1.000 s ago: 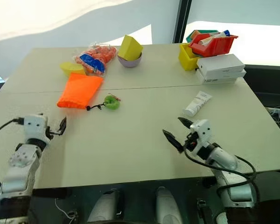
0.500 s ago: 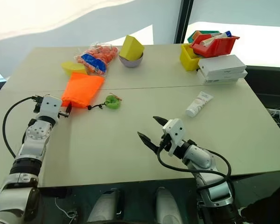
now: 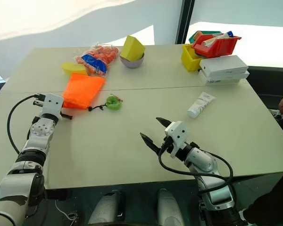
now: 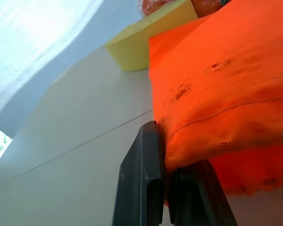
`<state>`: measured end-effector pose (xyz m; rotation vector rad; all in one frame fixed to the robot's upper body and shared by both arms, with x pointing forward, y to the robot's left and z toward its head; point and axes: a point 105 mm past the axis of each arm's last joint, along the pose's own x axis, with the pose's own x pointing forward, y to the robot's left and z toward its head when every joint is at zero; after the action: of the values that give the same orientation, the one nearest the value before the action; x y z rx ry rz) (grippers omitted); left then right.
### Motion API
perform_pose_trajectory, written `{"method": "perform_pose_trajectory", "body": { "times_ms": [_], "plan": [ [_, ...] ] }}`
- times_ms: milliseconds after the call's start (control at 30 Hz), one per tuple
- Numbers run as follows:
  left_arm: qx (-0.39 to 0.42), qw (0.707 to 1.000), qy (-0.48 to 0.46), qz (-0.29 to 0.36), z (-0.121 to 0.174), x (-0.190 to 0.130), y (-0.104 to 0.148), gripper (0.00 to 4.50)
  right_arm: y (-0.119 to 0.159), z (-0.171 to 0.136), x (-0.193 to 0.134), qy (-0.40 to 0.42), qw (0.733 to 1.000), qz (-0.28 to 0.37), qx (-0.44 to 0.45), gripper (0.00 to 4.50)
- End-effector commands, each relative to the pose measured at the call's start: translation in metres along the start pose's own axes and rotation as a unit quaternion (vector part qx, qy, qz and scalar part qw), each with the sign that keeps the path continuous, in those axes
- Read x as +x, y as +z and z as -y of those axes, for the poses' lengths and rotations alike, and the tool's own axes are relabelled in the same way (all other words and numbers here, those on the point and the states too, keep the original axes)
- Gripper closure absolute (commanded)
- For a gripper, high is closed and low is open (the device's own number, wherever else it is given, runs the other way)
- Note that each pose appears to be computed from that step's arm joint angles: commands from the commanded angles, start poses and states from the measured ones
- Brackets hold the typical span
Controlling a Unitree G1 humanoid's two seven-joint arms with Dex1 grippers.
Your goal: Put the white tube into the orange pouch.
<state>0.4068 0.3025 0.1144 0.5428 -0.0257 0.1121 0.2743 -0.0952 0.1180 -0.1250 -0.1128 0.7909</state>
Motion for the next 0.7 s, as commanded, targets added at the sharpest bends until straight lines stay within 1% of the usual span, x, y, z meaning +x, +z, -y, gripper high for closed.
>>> {"method": "perform_pose_trajectory", "body": {
  "times_ms": [33,100,200,367,500,600,700],
  "plan": [
    [-0.006,0.999,-0.019,0.042,0.0,-0.002,0.017,4.49,0.011,0.004,0.001,-0.007,1.0,0.022,-0.012,0.0],
    [-0.007,0.997,-0.045,0.058,0.007,-0.008,0.023,4.49,0.012,0.007,0.001,-0.011,1.0,0.023,-0.016,0.0],
    [-0.014,0.993,-0.083,0.084,0.017,-0.021,0.038,4.49,0.015,0.015,-0.001,-0.023,0.999,0.026,-0.022,0.0],
    [-0.033,0.985,-0.136,0.1,0.037,-0.051,0.062,4.49,0.014,0.045,-0.003,-0.088,0.996,0.016,-0.029,0.0],
    [-0.047,0.976,-0.186,0.101,0.064,-0.074,0.083,4.49,0.007,0.085,-0.01,-0.178,0.983,-0.012,-0.044,0.0],
    [-0.061,0.974,-0.2,0.092,0.077,-0.084,0.093,4.49,0.009,0.105,-0.015,-0.229,0.972,-0.012,-0.047,0.0],
    [-0.086,0.965,-0.229,0.093,0.1,-0.1,0.11,4.49,0.007,0.133,-0.024,-0.302,0.951,-0.032,-0.057,0.0]
  ]
}}
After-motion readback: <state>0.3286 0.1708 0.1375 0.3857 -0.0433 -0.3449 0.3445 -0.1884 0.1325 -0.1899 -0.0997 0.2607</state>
